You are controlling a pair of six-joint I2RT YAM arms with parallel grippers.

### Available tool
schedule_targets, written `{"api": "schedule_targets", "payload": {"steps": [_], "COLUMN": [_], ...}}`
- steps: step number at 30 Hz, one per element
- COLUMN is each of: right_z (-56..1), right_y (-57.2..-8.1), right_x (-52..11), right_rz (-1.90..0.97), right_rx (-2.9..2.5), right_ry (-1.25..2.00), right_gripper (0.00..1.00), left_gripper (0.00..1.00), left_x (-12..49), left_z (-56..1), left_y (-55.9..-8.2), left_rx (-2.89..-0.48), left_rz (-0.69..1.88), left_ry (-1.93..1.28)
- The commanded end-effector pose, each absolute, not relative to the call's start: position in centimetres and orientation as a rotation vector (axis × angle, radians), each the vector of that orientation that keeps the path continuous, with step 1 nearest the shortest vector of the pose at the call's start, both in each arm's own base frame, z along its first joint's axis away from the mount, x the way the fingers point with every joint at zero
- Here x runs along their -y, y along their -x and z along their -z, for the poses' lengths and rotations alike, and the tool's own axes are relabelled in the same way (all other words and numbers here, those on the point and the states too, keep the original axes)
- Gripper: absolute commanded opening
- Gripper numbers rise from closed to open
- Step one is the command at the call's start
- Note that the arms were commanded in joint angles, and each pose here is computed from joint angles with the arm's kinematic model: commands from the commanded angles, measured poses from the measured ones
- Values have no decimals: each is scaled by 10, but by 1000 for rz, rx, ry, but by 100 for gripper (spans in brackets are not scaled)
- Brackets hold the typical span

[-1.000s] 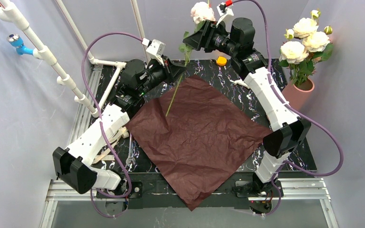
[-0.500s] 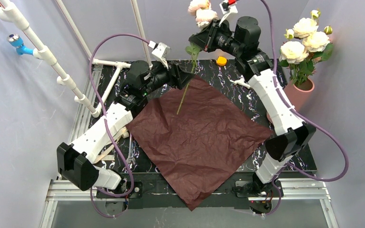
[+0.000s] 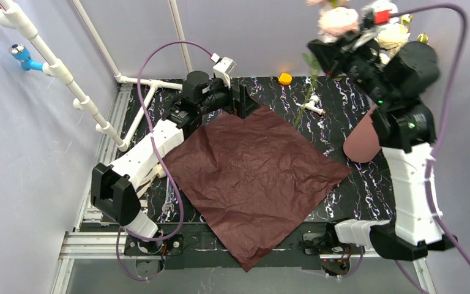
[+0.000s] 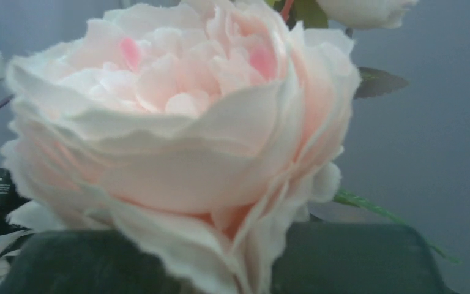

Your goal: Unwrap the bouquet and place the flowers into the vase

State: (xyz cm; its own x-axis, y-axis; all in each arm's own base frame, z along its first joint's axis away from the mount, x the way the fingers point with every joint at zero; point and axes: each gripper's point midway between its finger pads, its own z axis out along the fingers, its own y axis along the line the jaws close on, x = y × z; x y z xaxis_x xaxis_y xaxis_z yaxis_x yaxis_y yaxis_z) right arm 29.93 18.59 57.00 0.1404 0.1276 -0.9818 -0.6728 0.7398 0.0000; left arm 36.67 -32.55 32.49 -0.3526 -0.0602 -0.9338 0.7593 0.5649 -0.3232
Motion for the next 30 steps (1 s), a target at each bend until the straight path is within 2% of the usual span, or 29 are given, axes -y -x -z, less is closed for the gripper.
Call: {"api": "schedule_targets", "payload": {"steps": [1,8,16,22,30], "right_z": [-567,-590,-610,-632,-640], "right_y": [-292,-252,-229,-238,-284], "right_x": [-135,-60,33,85,100], "right_rz": [-416,-191,76,195,255], "right_rx": [-1310,-1249,-1205,-1112,-1138], "right_ry": [509,327,-78,-277,-166], "right_gripper": [1,1,1,1,1], "left_gripper": [98,98,98,98,98], "left_x": [331,334,338,335,323], "left_z": [-325,-296,-283,-291,-295], "left_y": [-368,-370,-364,-363,-359], "left_rx": [-1782,-1860,-1884,-1850,-1838], "left_rz": [974,979,1005,997,931], "left_ry": [-606,-616,-628,-604,-613]}}
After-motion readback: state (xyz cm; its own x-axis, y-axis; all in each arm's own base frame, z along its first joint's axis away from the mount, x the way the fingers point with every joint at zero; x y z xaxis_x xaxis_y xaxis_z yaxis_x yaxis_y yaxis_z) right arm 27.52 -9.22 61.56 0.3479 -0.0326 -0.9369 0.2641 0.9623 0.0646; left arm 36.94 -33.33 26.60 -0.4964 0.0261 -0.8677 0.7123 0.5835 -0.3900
